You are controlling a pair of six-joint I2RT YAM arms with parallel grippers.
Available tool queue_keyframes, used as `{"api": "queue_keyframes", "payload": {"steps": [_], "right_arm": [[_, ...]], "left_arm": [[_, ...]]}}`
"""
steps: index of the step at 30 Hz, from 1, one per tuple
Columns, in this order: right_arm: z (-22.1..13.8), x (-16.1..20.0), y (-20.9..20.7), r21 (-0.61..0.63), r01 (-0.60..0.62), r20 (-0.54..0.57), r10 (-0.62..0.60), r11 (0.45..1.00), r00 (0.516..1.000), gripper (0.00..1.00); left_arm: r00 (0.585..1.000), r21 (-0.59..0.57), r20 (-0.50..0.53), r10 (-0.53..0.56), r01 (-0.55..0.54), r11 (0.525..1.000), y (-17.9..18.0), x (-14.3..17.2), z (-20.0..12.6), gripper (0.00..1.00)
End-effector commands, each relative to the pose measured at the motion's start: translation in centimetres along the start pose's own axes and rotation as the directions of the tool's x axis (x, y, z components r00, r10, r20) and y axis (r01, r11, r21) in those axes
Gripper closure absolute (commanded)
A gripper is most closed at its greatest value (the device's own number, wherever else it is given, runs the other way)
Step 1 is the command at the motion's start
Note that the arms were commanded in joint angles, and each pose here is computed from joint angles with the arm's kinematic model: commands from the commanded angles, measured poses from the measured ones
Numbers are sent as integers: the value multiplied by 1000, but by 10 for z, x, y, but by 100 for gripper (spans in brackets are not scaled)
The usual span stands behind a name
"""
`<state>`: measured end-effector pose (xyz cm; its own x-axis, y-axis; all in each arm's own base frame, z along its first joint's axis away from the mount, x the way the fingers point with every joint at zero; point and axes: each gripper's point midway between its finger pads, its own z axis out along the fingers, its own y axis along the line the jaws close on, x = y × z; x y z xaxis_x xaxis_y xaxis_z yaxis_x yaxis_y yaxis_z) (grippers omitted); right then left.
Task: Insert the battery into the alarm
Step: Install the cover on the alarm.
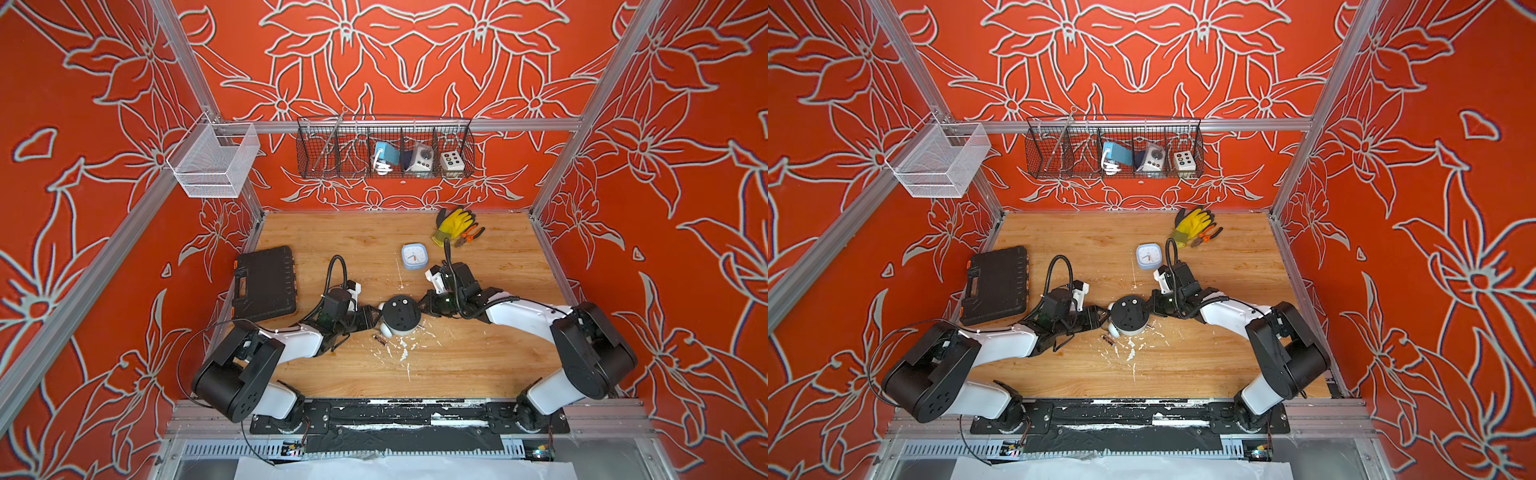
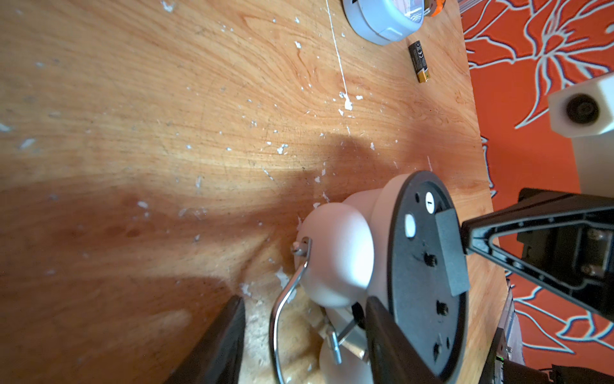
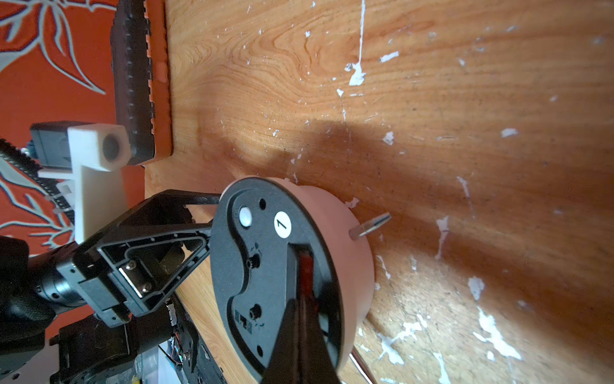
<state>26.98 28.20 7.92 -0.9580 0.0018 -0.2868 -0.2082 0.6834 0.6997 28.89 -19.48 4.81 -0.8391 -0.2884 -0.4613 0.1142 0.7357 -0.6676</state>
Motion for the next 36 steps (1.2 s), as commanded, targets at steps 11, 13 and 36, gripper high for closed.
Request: {"api": "queue_keyframes", "payload": {"steps": [11,13,36], "right_arm": [[9,10,0,-1,-32,-47,32,999,998,93],[4,8,-3,33,-26,-36,27,999,999,85],[-20,-1,-4,131,41,7,-42,990,999,62]], "left_arm": [[1000,40,4,20,-20,999,-10,-5,0,48],[1000,38,8,22,-22,999,-10,-6,-1,47],[1000,32,10,26,-26,999,-8,-5,-1,47]]}}
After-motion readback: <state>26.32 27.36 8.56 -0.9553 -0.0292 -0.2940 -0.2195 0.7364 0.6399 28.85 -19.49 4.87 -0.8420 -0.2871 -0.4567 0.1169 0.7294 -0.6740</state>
